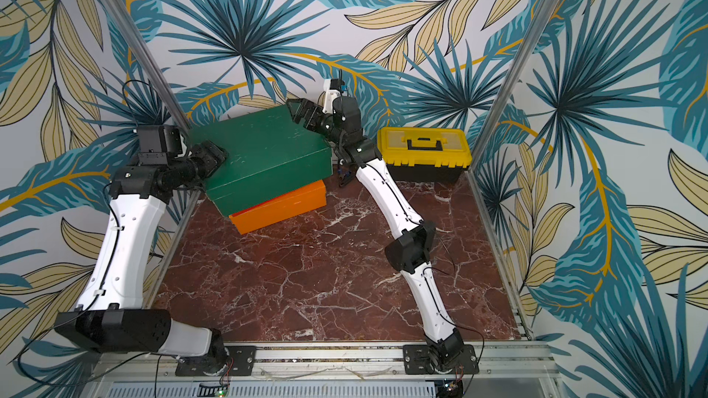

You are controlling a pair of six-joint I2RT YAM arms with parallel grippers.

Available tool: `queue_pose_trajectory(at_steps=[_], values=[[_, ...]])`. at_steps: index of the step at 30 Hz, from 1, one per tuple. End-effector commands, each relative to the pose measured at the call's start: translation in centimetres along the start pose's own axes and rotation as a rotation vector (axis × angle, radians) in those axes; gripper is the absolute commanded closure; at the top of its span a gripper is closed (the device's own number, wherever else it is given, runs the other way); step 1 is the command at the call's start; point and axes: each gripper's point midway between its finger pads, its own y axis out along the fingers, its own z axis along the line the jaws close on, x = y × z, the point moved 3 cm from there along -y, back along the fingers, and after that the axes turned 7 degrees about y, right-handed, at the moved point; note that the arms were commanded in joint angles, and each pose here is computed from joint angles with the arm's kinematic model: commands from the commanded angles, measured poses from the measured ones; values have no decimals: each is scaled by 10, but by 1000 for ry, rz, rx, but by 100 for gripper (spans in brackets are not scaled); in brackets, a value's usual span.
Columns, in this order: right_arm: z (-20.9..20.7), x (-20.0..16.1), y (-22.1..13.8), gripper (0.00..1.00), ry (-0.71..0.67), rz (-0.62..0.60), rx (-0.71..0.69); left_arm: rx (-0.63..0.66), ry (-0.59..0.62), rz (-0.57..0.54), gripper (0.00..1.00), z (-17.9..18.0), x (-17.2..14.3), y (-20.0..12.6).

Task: Stack the shoeboxes
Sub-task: Place the shoebox at the shoebox.

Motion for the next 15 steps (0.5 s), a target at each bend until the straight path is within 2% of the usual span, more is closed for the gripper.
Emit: queue_pose_trajectory(at_steps=[1,10,15], values=[[75,-102,9,1,137,310,245,-393,87,25,16,-82,2,-14],[44,-108,20,1,155,317,201,-360,83,33,16,-73,9,9],[18,-77,11,1,171,306,153,-324,61,36,16,-58,18,27]])
